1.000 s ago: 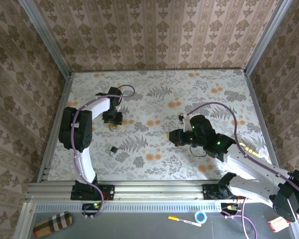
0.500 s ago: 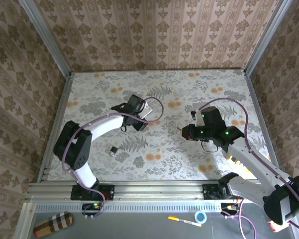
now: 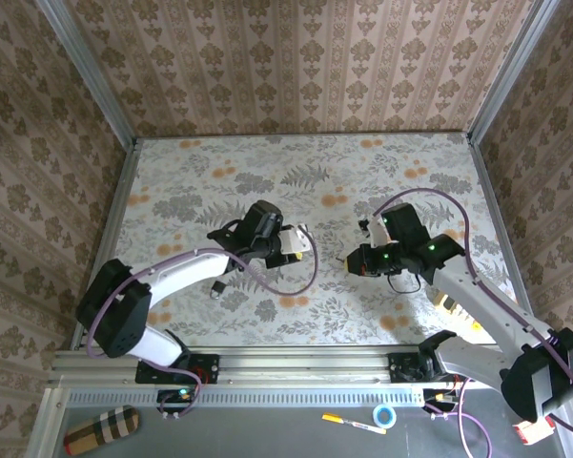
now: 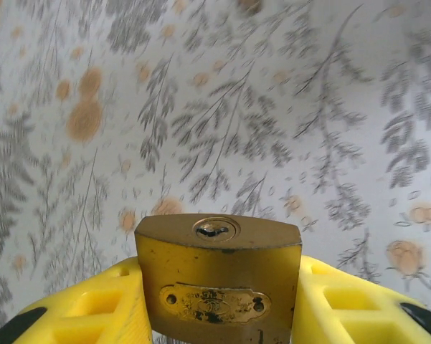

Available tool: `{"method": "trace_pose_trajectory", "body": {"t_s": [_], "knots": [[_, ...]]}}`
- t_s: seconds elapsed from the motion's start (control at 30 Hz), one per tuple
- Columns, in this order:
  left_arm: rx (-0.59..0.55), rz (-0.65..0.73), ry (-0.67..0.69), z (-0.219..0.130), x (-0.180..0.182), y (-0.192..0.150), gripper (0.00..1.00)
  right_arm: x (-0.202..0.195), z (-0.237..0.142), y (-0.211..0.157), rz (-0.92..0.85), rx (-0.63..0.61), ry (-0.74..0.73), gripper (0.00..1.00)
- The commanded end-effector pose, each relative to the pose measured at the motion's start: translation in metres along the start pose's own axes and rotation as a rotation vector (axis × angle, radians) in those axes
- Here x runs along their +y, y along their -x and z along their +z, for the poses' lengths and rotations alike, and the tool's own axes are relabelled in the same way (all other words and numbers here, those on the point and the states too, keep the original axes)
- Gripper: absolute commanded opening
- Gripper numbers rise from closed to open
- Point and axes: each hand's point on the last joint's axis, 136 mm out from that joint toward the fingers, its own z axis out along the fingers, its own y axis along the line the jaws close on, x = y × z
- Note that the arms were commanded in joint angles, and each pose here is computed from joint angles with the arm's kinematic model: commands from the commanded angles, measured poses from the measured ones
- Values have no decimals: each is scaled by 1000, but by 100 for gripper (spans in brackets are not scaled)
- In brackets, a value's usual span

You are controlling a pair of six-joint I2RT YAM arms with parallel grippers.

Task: Unlock with the key

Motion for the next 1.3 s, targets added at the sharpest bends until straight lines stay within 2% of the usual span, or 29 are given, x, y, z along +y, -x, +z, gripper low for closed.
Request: {"method": "trace_pose_trajectory", "body": {"t_s": [0.0,0.23,0.37,0.77,1.27], "knots": [[-137,176,26,-19,-2,42,18,15,1,3,-41,25,73,0],[-171,246,-31,-29,-24,60,17,28,7,3,-99,34,98,0],[-142,286,-42,-27,-31,60,16,30,7,5,-106,31,106,0],[-141,262,-45,-24,-33,61,15,44,15,5,-90,25,198,0],[-124,259,-32,-22,-33,54,15,37,26,-9,-61,65,192,0]]}}
